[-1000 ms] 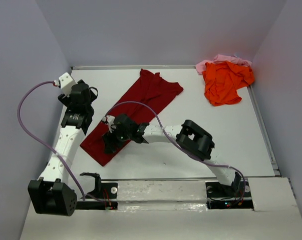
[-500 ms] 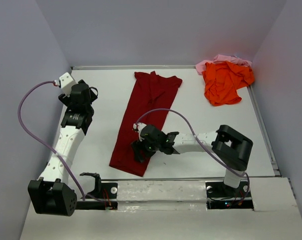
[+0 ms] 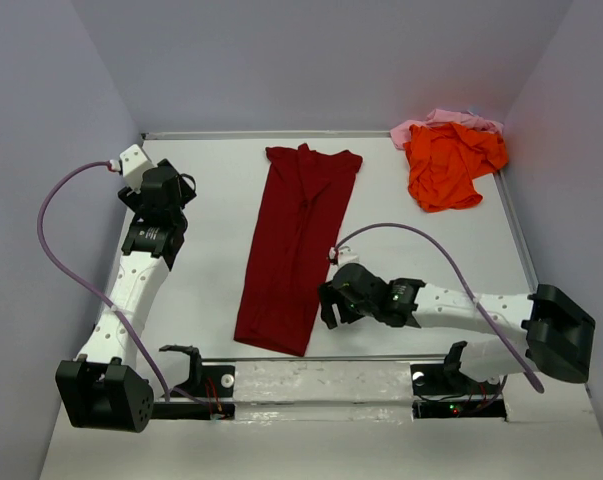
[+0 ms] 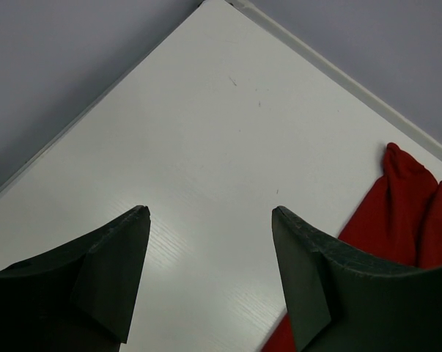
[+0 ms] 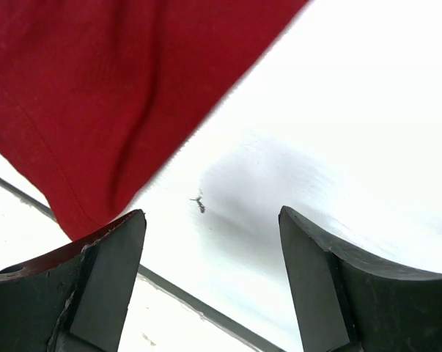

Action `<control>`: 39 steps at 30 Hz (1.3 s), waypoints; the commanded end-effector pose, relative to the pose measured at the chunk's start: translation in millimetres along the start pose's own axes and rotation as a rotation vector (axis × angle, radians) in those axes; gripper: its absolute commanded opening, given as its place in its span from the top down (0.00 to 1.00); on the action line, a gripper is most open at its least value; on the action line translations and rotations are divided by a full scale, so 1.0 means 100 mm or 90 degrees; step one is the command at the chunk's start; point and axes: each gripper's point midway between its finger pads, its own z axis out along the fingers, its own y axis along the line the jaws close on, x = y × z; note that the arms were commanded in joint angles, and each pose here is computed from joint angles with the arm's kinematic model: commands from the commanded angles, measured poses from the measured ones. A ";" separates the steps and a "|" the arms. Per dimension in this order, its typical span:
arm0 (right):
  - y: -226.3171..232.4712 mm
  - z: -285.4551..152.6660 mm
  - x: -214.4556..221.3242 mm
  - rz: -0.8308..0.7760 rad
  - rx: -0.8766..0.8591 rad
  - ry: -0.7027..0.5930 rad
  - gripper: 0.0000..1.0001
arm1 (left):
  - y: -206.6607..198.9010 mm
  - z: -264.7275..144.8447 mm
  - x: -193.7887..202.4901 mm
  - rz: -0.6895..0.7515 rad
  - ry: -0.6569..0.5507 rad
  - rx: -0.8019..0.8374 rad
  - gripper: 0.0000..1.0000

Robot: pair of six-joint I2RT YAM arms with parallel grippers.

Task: Fold and stack the t-shirts
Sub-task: Fold the tshirt

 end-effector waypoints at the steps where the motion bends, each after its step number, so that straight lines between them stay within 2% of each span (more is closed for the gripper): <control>1: -0.18 -0.12 -0.08 0.013 0.054 -0.036 0.21 | -0.10 -0.05 -0.23 -0.029 -0.036 0.024 0.23; 6: 0.12 -0.09 -0.37 -0.035 0.007 -0.044 0.21 | -0.11 -0.05 -0.22 -0.028 -0.035 0.026 0.23; 11: 0.61 0.03 -0.72 -0.076 -0.107 -0.092 0.21 | -0.11 -0.06 -0.25 -0.032 -0.042 0.027 0.23; 14: 0.89 0.13 -0.76 -0.093 -0.187 -0.102 0.20 | -0.10 -0.07 -0.24 -0.031 -0.040 0.029 0.23; 16: 0.99 0.28 -0.65 -0.096 -0.214 -0.071 0.20 | -0.10 -0.05 -0.24 -0.031 -0.039 0.027 0.23; 25: 1.29 0.66 -0.53 -0.072 -0.283 -0.025 0.21 | -0.10 -0.05 -0.24 -0.028 -0.039 0.024 0.23; 32: 1.24 0.73 -0.48 -0.062 -0.259 -0.005 0.22 | -0.09 -0.04 -0.22 -0.024 -0.037 0.020 0.23; 39: 0.71 0.68 -0.31 -0.063 -0.083 0.054 0.21 | -0.08 -0.03 -0.21 -0.021 -0.037 0.016 0.23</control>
